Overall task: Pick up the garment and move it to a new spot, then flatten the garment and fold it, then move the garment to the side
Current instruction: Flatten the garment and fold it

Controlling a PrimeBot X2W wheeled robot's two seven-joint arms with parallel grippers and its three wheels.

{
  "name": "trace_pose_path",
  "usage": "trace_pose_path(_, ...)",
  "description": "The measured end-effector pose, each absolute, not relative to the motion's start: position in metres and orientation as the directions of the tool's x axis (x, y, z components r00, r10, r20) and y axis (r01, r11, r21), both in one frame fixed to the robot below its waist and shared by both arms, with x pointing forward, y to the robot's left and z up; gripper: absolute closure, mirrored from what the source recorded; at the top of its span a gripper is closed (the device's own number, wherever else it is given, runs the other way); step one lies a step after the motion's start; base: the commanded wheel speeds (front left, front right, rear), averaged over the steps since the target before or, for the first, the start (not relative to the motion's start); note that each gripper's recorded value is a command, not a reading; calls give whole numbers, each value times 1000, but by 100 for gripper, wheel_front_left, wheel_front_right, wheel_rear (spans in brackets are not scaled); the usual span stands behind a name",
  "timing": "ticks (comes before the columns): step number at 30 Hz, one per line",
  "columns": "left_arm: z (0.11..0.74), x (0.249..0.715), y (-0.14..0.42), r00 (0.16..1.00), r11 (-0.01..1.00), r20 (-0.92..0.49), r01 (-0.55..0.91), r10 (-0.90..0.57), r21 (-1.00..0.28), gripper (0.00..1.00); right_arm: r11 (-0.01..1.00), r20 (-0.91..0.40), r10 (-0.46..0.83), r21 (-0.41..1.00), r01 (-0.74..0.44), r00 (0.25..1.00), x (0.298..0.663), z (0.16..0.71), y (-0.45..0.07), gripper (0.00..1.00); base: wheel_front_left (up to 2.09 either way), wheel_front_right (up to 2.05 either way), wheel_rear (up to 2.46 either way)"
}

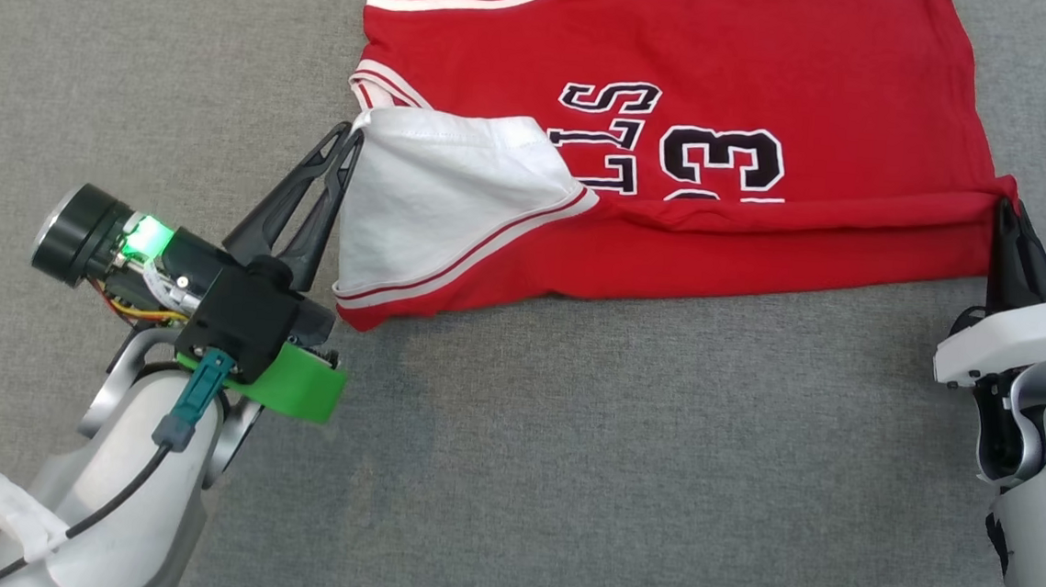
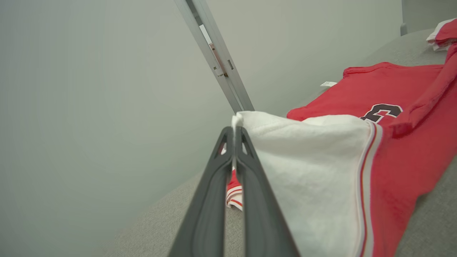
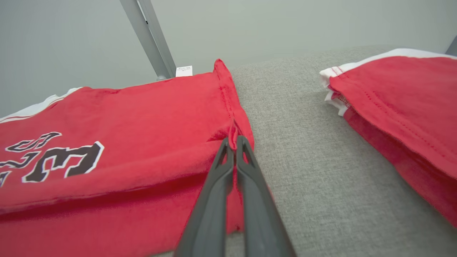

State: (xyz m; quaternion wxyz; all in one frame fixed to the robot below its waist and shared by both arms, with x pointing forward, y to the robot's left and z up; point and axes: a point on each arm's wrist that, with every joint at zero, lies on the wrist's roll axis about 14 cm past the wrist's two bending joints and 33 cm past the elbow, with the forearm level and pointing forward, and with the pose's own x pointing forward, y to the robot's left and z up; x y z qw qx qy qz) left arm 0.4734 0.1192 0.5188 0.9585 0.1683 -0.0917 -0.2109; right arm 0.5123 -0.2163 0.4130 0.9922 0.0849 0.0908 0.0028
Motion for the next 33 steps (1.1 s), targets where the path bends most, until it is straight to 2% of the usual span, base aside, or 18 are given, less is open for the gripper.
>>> trace_pose_path(4, 519, 482, 115, 889, 846, 103, 381, -446, 372, 100, 984, -167, 25, 179, 5, 986, 521, 414, -211, 100, 0, 0, 0)
trace_pose_path(5, 519, 484, 114, 887, 843, 103, 384, -450, 376, 96, 982, -151, 27, 189, 2, 988, 525, 418, -209, 58, 0, 0, 0)
trace_pose_path(6, 519, 485, 113, 886, 843, 105, 384, -451, 377, 71, 979, -133, 28, 202, -1, 991, 529, 422, -206, 0, 0, 0, 0)
trace_pose_path(8, 520, 489, 114, 893, 850, 112, 368, -436, 378, 0, 974, -90, 26, 228, -5, 996, 536, 432, -202, 0, 0, 0, 0)
trace_pose_path(15, 519, 488, 125, 922, 887, 123, 308, -368, 344, 0, 975, -86, 10, 220, 9, 996, 527, 430, -208, 0, 0, 0, 0)
trace_pose_path(19, 491, 468, 136, 954, 939, 56, 276, -293, 204, 0, 978, -106, -40, 200, 61, 994, 511, 424, -231, 0, 0, 0, 0)
trace_pose_path(25, 429, 429, 136, 962, 968, -127, 230, -241, -97, 0, 985, -124, -50, 159, 70, 991, 500, 421, -239, 0, 0, 0, 0)
trace_pose_path(29, 403, 413, 128, 942, 958, -225, 204, -248, -200, 0, 985, -125, -53, 160, 72, 991, 499, 421, -239, 0, 0, 0, 0)
trace_pose_path(33, 388, 407, 130, 924, 958, -295, 184, -245, -219, 0, 984, -131, -43, 168, 65, 990, 499, 419, -233, 0, 0, 0, 0)
